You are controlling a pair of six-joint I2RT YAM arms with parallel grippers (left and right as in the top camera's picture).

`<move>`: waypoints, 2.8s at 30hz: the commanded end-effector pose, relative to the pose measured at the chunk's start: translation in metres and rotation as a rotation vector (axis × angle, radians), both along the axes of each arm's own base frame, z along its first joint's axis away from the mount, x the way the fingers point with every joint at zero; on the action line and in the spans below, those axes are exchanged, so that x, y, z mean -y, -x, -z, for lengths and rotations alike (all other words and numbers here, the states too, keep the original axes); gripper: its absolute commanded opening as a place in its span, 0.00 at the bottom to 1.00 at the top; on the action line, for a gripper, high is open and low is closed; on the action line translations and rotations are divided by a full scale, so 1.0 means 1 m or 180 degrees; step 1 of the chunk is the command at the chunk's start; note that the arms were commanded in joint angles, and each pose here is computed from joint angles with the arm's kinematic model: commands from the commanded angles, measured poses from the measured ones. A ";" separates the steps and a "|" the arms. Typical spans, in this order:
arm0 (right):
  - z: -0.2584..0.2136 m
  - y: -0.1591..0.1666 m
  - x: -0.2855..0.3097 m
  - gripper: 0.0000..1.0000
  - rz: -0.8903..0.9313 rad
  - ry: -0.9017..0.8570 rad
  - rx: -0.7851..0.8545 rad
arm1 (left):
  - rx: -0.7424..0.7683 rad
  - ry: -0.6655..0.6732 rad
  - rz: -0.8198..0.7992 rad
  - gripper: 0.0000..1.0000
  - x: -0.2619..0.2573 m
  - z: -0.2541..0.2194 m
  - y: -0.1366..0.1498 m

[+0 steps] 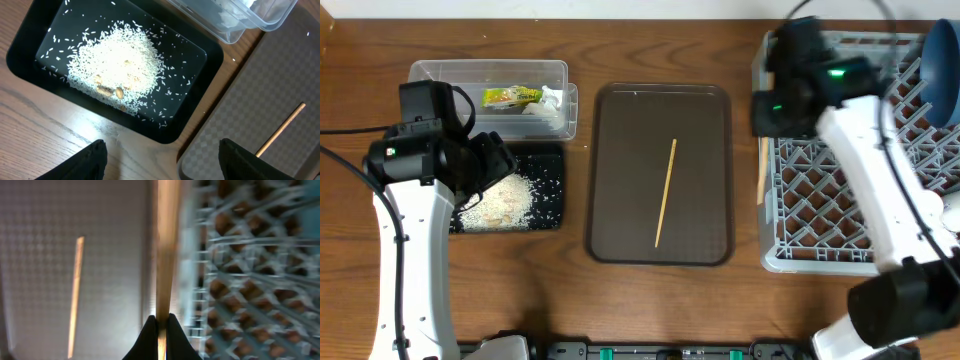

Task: Sort waste into correct bins and load items into the dishwasher rack
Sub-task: 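Carry the chopstick into the dish rack with the right gripper, then move the right gripper back to the remaining chopstick on the tray, then grasp the wooden chopstick on the brown tray with the right gripper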

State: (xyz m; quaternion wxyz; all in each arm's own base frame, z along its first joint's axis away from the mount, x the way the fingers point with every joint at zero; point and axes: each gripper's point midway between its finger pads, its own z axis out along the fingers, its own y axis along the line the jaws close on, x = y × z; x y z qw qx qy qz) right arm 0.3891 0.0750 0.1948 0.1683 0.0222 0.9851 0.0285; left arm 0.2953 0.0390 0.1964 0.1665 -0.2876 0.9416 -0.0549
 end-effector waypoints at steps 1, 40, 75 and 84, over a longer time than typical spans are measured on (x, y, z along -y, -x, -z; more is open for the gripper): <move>0.010 -0.004 0.027 0.01 -0.0031 0.0133 -0.0082 | -0.0026 -0.0032 0.0003 0.73 -0.003 0.002 0.002; 0.035 -0.012 0.028 0.27 -0.0046 -0.0024 -0.0412 | -0.0016 -0.0034 0.0003 0.73 -0.003 0.002 0.001; 0.195 0.055 -0.187 0.45 -0.0419 0.0132 -0.1328 | -0.0017 -0.0035 0.0003 0.74 -0.003 0.002 0.001; 0.218 0.060 -0.170 0.12 -0.0278 0.0419 -0.1469 | -0.0015 -0.0034 0.0003 0.74 -0.003 0.002 0.001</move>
